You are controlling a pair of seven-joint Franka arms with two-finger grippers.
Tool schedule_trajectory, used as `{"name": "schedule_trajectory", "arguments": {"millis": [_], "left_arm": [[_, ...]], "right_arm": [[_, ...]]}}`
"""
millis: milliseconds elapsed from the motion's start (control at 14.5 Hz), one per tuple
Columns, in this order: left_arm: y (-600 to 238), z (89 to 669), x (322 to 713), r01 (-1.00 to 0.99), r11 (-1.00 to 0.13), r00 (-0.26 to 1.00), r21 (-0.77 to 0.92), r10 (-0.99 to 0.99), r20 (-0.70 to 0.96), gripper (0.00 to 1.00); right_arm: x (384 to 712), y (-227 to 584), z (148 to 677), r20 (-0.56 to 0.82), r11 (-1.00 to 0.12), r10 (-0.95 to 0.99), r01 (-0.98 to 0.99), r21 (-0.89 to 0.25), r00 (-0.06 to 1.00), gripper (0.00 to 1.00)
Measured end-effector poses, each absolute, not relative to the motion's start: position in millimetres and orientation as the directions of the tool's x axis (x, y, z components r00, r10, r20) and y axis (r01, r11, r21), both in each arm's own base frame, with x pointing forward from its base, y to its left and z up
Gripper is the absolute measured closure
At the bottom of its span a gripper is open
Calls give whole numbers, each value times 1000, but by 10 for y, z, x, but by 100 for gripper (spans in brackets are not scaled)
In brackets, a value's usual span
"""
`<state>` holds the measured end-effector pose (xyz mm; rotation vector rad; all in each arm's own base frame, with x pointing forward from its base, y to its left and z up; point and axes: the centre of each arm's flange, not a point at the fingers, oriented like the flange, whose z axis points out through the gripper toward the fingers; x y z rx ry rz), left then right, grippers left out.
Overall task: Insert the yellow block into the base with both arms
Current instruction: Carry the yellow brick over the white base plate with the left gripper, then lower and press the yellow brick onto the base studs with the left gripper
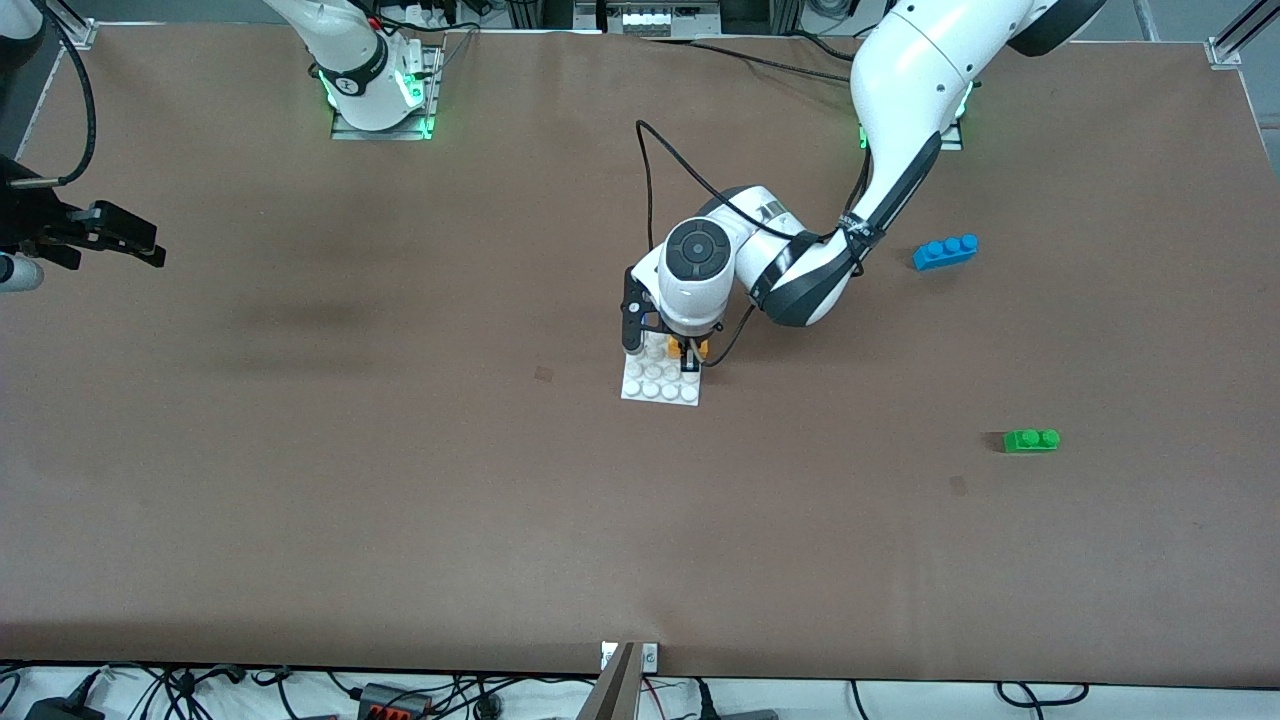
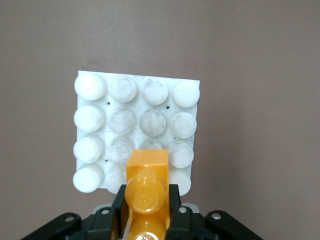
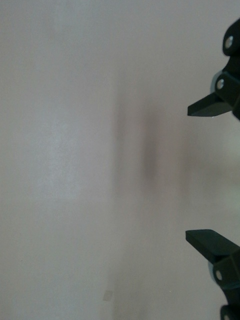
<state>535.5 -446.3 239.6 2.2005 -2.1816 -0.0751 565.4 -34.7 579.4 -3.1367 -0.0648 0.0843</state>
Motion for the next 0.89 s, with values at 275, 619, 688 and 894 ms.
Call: {"name": "schedule_trajectory", "arguments": {"millis": [275, 619, 688, 894], "left_arm": [[-4537, 2348, 5399, -998, -9, 10, 63, -1000, 10, 65], [-4703, 2302, 5320, -998, 12, -11, 66, -1000, 17, 65], [-4730, 2307, 5301, -998, 17, -16, 65, -1000, 18, 65], [-4760, 2308, 5284, -998, 21, -20, 61, -1000, 22, 65]], "right_arm": [[5653, -347, 5793, -55, -999, 41, 41, -4, 998, 0], [5653, -346, 5793, -55, -999, 41, 41, -4, 998, 0], [5653, -346, 5793, -55, -999, 41, 41, -4, 998, 0], [5654, -330, 5793, -55, -999, 44, 44, -4, 997, 0]]}}
